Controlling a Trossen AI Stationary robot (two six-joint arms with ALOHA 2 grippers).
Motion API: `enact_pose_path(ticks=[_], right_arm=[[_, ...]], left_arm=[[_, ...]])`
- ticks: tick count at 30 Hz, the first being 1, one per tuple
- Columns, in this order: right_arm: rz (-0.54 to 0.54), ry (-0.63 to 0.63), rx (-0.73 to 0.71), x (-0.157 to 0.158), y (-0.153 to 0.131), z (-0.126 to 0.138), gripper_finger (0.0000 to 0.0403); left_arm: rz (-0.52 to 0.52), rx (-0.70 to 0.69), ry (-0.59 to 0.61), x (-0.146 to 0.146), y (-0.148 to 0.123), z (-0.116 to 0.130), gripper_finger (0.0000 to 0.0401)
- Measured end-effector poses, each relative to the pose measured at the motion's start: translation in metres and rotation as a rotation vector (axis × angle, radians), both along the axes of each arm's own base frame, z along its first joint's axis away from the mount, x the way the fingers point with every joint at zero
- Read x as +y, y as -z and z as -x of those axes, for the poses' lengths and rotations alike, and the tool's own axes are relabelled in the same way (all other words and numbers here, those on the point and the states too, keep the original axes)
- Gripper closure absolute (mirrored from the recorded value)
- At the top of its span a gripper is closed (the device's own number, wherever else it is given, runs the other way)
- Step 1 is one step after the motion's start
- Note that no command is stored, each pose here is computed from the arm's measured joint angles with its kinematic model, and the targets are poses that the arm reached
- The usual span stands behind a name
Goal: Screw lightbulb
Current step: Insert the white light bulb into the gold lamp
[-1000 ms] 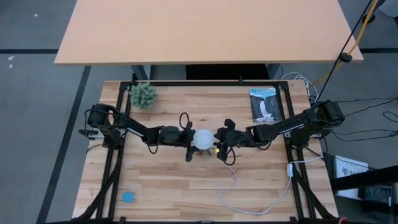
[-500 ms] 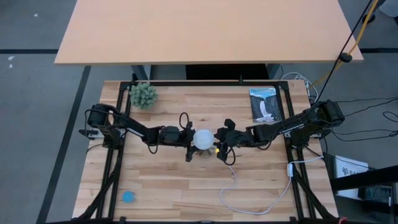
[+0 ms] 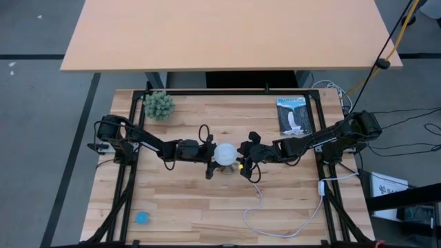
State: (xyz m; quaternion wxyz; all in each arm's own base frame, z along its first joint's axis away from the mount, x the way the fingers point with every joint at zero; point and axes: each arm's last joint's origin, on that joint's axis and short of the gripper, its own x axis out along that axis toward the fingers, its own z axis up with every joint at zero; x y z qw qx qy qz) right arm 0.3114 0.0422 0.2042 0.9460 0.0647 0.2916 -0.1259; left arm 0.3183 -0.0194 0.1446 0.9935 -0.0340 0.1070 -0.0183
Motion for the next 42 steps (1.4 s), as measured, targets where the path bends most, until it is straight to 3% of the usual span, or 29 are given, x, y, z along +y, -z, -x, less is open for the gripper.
enact_pose_path(ticks=[19,30,42], right_arm=[[0.000,0.000,-0.002,0.0001,-0.0001,-0.0001,0.0261],[-0.006,0.003,-0.007,0.0001,-0.0005,-0.0003,0.0261],[0.000,-0.001,-0.005,0.0001,-0.0004,-0.0003,0.0261]], left_arm=[[-0.047,0.000,0.019,-0.0010,0.0002,0.0001,0.0203],[-0.054,-0.001,0.020,-0.0010,0.0002,0.0001,0.0134],[-0.053,-0.004,0.021,-0.0010,-0.0001,0.0000,0.0128]])
